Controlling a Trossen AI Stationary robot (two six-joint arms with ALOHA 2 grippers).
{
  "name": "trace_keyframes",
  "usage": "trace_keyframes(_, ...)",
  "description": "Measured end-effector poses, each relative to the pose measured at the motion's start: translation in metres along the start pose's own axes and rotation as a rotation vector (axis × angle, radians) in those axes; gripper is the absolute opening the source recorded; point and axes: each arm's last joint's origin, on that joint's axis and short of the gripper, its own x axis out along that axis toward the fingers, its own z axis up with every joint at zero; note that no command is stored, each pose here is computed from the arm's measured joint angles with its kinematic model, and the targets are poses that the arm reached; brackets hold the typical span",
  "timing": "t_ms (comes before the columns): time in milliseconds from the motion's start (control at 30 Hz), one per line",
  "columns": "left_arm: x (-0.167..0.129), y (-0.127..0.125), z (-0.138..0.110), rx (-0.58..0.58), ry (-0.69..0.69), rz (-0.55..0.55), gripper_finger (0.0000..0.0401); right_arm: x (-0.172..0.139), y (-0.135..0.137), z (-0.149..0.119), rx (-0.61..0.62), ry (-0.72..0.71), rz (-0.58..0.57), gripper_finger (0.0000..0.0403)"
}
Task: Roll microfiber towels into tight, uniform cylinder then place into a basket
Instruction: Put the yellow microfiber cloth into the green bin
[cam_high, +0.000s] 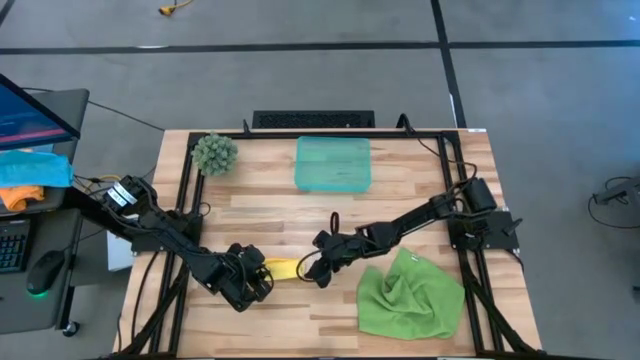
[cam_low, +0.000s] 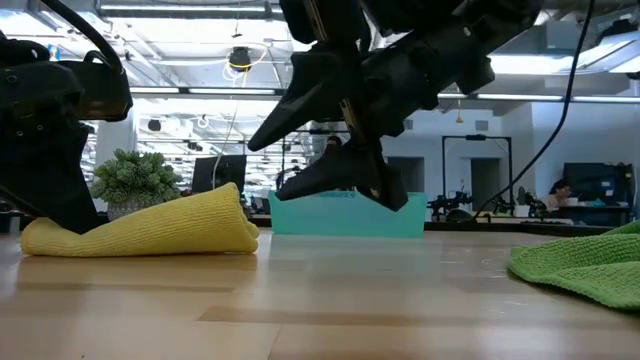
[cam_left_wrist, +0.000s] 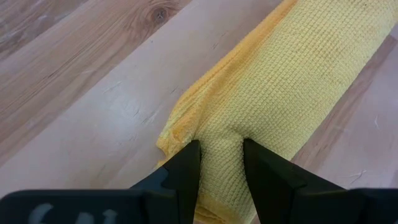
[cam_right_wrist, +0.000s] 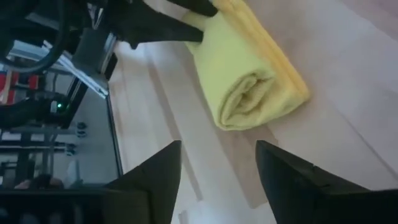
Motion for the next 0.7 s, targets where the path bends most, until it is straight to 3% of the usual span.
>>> trace_keyframes(200, 0.000, 0.000, 0.000, 0.000, 0.000, 0.000, 0.0118, -0.003, 0.017, 0.001, -0.003, -0.039, 0.135, 0.0217)
trace_keyframes(367, 0.000, 0.000, 0.000, 0.010, 0.000, 0.000, 0.0118, -0.003, 0.042, -0.017, -0.063, -0.063, 0.264, 0.0202)
trace_keyframes(533, 0.000, 0.000, 0.000, 0.022, 0.000, -0.001, 0.0118, -0.011, 0.047, -0.039, -0.089, -0.073, 0.211, 0.0189)
trace_keyframes(700, 0.000, 0.000, 0.000, 0.022, 0.001, -0.001, 0.0118, -0.051, 0.045, -0.041, -0.085, -0.170, 0.066, 0.0177)
